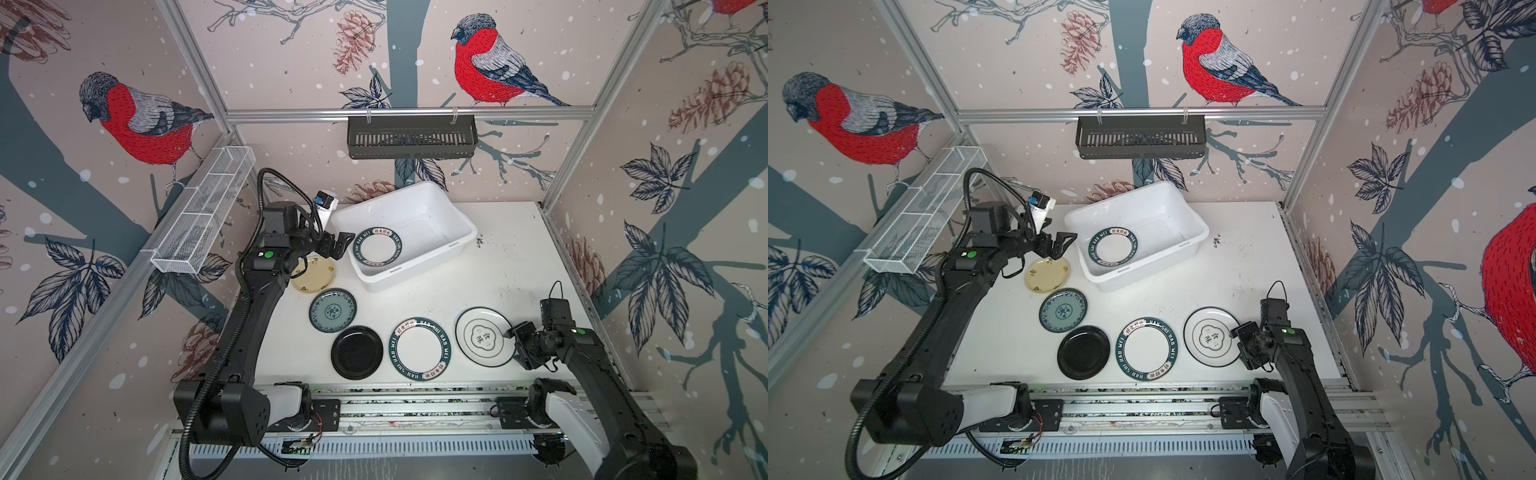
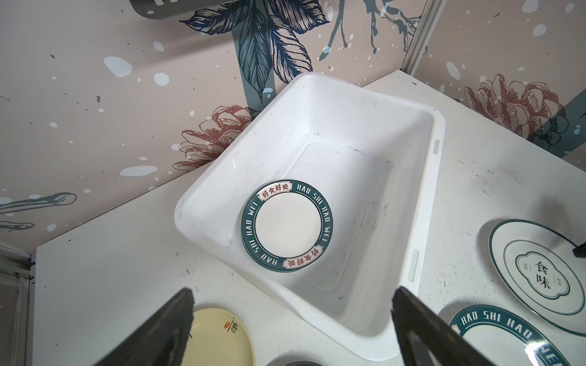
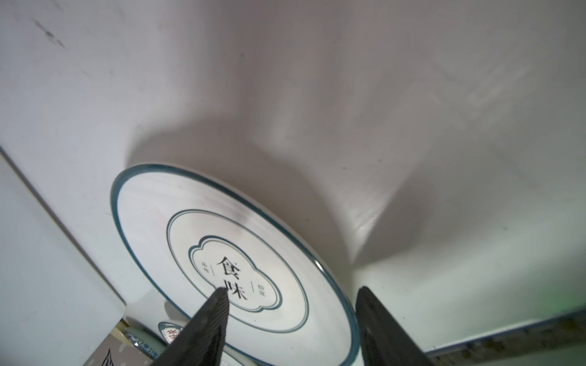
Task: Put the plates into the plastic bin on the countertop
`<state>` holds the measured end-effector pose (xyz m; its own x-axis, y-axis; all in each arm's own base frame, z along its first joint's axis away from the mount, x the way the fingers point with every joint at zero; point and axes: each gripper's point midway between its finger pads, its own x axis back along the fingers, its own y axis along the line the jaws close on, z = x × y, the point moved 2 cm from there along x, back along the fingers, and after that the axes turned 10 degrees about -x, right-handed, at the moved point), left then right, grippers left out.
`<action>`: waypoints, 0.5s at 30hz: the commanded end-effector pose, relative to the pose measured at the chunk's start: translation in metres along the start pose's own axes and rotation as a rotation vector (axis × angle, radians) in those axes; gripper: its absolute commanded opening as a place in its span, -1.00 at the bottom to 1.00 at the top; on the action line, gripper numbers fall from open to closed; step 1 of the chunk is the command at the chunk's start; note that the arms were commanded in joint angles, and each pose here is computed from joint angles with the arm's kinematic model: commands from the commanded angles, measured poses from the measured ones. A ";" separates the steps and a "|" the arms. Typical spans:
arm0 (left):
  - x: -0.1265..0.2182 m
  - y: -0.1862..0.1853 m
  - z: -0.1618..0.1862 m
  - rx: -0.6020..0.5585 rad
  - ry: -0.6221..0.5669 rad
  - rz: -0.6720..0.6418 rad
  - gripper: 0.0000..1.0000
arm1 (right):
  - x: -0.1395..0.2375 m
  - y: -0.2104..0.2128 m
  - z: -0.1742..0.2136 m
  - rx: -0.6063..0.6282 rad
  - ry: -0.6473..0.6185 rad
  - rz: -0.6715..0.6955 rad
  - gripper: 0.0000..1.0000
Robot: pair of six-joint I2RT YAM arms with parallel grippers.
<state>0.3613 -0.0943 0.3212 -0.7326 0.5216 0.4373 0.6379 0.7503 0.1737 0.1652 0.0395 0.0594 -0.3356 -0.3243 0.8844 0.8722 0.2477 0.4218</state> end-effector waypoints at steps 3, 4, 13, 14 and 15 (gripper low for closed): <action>0.001 0.003 -0.009 -0.013 -0.029 -0.008 0.93 | -0.003 0.031 -0.001 0.032 0.024 -0.136 0.20; 0.000 0.003 -0.008 -0.013 -0.027 -0.009 0.93 | -0.003 0.037 -0.001 0.044 0.030 -0.160 0.18; 0.001 0.005 -0.007 -0.016 -0.016 -0.023 0.93 | -0.015 0.062 -0.002 0.195 0.091 -0.187 0.11; 0.001 0.004 -0.007 -0.016 -0.015 -0.022 0.93 | -0.017 0.062 -0.003 0.214 0.091 -0.181 0.10; 0.001 0.005 -0.007 -0.014 -0.015 -0.025 0.93 | -0.018 0.062 -0.004 0.232 0.088 -0.172 0.10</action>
<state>0.3631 -0.0936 0.3220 -0.7358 0.5168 0.4377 0.6337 0.7534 0.1756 0.2183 0.0546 0.0650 -0.4175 -0.4376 0.7963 0.7594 0.3132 0.5703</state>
